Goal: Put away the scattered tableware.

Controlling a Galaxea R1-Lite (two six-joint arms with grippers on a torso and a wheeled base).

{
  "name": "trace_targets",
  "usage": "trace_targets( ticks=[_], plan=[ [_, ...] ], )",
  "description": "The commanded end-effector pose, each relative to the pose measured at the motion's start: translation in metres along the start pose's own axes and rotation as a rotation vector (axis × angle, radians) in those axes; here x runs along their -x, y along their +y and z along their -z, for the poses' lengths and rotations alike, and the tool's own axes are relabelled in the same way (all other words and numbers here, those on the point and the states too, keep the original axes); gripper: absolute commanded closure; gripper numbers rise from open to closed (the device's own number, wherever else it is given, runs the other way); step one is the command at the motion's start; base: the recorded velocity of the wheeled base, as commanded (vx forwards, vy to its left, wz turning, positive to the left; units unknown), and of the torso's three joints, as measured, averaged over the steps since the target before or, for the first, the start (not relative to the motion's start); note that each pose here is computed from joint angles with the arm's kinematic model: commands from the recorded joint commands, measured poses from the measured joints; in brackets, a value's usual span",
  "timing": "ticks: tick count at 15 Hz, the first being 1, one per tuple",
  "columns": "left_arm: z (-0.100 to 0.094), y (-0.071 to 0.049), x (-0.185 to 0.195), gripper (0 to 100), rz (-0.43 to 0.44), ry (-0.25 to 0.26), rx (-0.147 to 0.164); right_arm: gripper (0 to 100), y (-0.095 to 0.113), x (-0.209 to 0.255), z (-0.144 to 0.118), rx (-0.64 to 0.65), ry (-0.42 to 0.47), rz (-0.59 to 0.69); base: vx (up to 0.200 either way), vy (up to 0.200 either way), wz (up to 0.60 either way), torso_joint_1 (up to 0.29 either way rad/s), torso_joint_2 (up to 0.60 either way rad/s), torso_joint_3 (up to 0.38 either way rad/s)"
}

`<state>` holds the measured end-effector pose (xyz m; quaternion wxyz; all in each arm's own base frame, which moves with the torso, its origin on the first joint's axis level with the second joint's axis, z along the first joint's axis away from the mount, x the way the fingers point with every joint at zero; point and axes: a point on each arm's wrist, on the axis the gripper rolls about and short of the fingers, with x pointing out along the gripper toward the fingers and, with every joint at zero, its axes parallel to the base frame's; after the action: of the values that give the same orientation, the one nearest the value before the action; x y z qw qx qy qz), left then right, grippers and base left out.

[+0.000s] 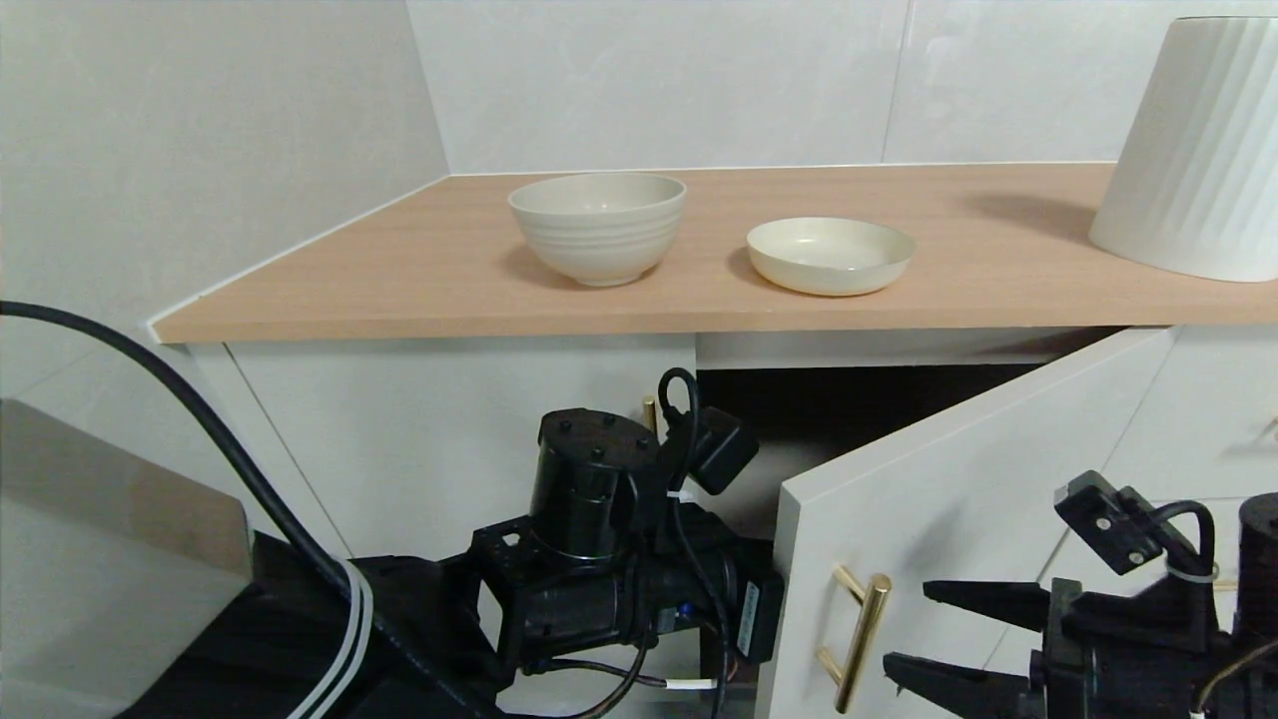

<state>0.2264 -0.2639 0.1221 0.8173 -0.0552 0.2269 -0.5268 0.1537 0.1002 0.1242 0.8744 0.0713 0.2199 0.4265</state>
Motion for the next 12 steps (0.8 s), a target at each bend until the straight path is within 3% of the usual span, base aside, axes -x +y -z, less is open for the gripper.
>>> trace_targets(
  ticks=[1, 5, 7, 12],
  plan=[
    [-0.001, -0.002, 0.000, 100, 0.003, -0.003, -0.003, 0, 0.013, 0.029, -0.001, 0.020, -0.030, 0.004, -0.200, 0.000, 0.00, 0.002, 0.00, -0.002],
    [-0.005, -0.004, -0.011, 100, 0.015, -0.012, -0.010, 0, 0.020, 0.043, -0.008, 0.037, -0.073, -0.002, -0.200, 0.000, 0.00, 0.004, 0.00, 0.005],
    [-0.001, -0.011, -0.018, 100, 0.035, 0.011, -0.013, 0, 0.023, 0.048, -0.009, 0.048, -0.098, -0.007, 0.000, 0.000, 0.00, 0.000, 0.00, 0.000],
    [0.001, -0.015, -0.023, 100, 0.041, 0.029, -0.013, 0, 0.036, 0.072, -0.026, 0.078, -0.172, -0.019, 0.000, 0.000, 0.00, 0.000, 0.00, 0.000]
  ],
)
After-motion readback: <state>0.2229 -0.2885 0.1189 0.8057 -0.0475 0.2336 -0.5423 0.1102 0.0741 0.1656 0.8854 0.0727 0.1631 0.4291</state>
